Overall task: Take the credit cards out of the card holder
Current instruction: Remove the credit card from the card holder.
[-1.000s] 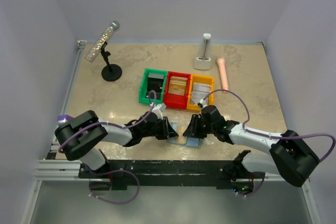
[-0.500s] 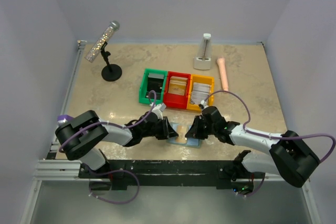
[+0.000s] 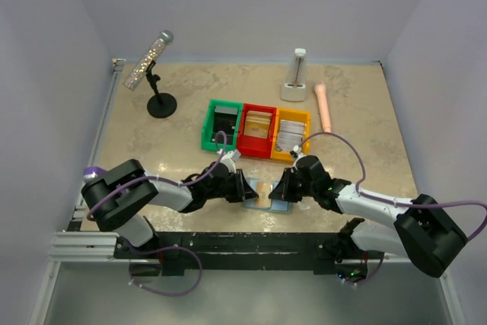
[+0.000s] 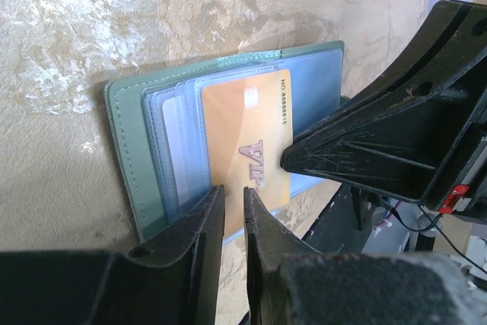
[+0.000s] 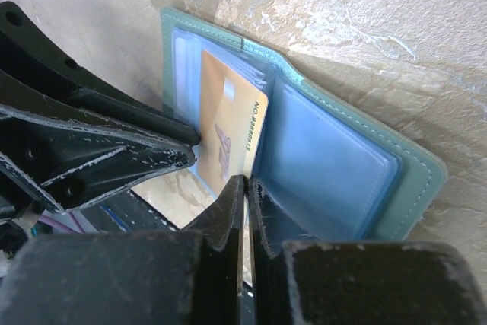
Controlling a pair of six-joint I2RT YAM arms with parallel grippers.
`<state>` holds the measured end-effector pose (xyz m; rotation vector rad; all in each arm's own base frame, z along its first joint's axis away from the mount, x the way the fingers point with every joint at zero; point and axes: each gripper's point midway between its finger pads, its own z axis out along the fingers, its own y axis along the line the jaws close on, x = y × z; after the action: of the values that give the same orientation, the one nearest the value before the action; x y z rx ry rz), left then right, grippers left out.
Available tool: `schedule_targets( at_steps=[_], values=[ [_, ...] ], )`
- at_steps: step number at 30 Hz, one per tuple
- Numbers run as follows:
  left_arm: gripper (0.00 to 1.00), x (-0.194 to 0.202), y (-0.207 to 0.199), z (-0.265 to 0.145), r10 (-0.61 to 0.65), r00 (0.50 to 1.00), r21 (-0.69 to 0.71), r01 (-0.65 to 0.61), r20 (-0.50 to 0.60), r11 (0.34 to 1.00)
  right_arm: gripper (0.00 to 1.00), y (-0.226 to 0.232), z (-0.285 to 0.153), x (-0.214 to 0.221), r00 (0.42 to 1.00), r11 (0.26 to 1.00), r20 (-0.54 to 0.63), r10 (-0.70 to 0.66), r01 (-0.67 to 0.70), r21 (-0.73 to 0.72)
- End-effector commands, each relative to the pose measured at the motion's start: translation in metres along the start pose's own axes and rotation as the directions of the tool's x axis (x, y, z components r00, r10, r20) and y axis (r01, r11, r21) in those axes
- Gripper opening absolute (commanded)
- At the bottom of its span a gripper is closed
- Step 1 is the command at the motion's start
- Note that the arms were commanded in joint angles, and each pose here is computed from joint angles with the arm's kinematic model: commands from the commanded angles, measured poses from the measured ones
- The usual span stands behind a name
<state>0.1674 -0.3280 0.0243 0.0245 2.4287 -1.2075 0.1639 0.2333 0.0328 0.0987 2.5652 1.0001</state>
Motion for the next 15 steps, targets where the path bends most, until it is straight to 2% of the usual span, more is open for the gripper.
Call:
schedule_targets(
  at_steps=[1, 5, 10, 15],
  values=[
    [0.22, 0.0285, 0.0628, -0.0063, -0.024, 0.997, -0.224, 0.008, -0.07, 0.975, 0.01, 0.0171, -0.0022, -0.0039, 0.999, 0.996, 0.016, -0.029, 0.031, -0.084],
    [0.18, 0.0288, 0.0636, -0.0064, -0.027, 0.997, -0.226, 0.011, -0.069, 0.974, 0.0, 0.0158, -0.0029, -0.004, 0.999, 0.996, 0.02, -0.028, 0.029, -0.083],
    [0.0, 0.03, 0.0657, -0.0065, -0.032, 0.997, -0.233, 0.014, -0.071, 0.972, 0.0, 0.0123, -0.005, -0.0024, 0.999, 0.997, 0.023, -0.028, 0.03, -0.075],
    [0.0, 0.0305, 0.0677, -0.0066, -0.038, 0.997, -0.242, 0.021, -0.069, 0.97, 0.0, 0.0112, -0.0083, -0.0028, 0.999, 0.997, 0.032, -0.034, 0.036, -0.072]
  ],
)
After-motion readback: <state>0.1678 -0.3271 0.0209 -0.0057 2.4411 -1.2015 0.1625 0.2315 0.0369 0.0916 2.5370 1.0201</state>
